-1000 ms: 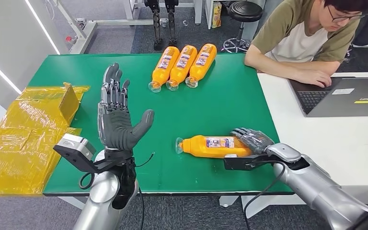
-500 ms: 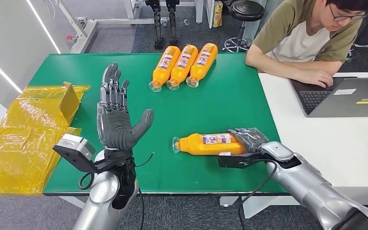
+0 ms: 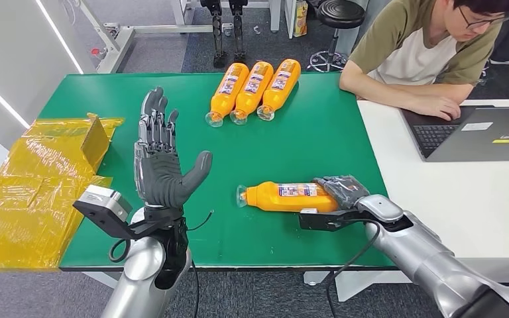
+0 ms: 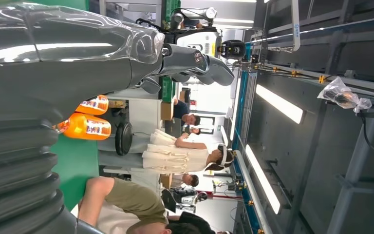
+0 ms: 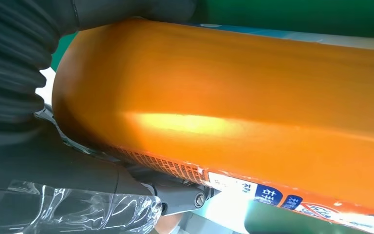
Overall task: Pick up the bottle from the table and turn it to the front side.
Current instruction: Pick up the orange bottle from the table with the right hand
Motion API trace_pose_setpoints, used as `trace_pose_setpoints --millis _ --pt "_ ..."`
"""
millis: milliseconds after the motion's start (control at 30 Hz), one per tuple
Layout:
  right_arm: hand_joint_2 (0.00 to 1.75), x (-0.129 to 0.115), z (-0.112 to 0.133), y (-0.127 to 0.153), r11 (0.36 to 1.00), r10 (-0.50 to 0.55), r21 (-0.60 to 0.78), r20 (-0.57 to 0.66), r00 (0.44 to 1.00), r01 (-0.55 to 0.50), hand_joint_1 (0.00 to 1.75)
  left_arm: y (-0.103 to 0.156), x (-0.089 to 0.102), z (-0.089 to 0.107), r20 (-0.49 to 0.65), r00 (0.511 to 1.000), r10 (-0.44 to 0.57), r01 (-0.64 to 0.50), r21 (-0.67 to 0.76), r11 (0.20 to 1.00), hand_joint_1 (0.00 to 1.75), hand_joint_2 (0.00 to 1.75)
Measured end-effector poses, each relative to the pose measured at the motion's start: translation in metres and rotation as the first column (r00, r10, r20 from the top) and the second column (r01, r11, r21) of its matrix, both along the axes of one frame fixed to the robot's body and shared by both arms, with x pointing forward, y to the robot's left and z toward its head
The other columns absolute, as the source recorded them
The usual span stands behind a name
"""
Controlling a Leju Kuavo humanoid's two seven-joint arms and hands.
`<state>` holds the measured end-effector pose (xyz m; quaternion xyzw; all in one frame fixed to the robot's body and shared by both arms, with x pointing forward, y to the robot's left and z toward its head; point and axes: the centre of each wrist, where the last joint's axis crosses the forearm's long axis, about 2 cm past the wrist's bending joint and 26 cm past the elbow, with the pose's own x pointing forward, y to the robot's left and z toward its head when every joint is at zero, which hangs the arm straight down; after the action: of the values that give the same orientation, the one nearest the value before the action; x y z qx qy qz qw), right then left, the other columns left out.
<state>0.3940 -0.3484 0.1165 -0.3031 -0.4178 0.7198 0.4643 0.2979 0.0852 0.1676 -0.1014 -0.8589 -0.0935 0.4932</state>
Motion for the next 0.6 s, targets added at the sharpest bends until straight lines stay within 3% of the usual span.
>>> trace_pose_setpoints --millis 433,600 --pt "1.75 -0.0013 -0.0028 0.0025 1.0 -0.002 0.017 0.002 1.0 0.002 1.75 0.0001 0.0 0.0 0.002 1.0 0.004 -0.004 -0.004 1.0 0.0 1.75" --pt "1.75 -0.0087 -0.0089 0.0065 0.998 -0.021 0.065 0.08 0.997 0.016 1.75 0.0002 -0.0003 -0.0004 0.001 1.0 0.01 -0.01 -0.005 1.0 0.0 1.75"
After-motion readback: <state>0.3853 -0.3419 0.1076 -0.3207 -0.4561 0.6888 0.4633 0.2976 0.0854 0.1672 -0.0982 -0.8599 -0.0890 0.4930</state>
